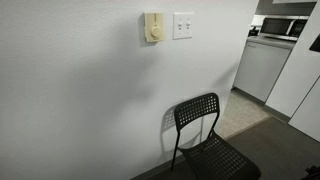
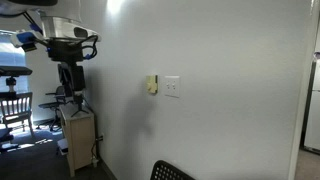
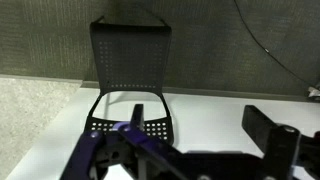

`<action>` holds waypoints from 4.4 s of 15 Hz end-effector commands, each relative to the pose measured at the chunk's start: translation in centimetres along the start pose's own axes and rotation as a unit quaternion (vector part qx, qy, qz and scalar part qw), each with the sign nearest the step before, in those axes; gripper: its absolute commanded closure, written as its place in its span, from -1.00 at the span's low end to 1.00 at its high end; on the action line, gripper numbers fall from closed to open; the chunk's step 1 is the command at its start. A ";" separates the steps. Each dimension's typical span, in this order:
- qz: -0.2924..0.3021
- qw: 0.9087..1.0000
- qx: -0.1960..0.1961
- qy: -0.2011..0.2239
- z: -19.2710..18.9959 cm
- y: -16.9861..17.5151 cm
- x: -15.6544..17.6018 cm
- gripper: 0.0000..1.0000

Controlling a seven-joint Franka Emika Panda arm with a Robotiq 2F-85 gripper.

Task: Flip the switch on the left

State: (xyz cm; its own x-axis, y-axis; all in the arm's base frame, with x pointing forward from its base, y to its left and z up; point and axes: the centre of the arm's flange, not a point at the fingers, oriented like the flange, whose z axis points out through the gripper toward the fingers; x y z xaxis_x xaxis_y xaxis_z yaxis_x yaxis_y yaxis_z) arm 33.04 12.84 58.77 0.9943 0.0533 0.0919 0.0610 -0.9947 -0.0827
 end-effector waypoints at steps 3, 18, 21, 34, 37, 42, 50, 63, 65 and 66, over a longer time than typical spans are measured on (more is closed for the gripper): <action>0.000 1.000 0.000 0.000 0.0 0.0 0.0 -1.00; -0.204 0.976 -0.080 0.013 0.9 -4.0 8.4 -1.00; -0.210 0.975 -0.078 0.008 1.2 -4.2 9.5 -1.00; -0.304 0.919 -0.222 0.113 2.9 -3.6 15.5 -1.00; -0.312 0.918 -0.221 0.111 3.2 -3.6 16.1 -1.00; -0.389 0.880 -0.223 0.159 3.6 -4.7 18.8 -1.00; -0.567 0.766 -0.229 0.200 4.0 -9.6 27.9 -1.00; -0.632 0.709 -0.275 0.149 7.6 -8.5 31.3 -1.00; -0.624 0.716 -0.275 0.150 8.1 -8.0 31.8 -1.00; -0.620 0.720 -0.273 0.151 8.4 -7.7 32.0 -1.00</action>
State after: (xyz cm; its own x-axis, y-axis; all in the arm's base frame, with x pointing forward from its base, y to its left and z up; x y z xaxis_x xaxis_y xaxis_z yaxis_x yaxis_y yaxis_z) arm 64.17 23.95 54.97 0.1153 0.9923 -0.0453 0.7623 -0.0592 0.6445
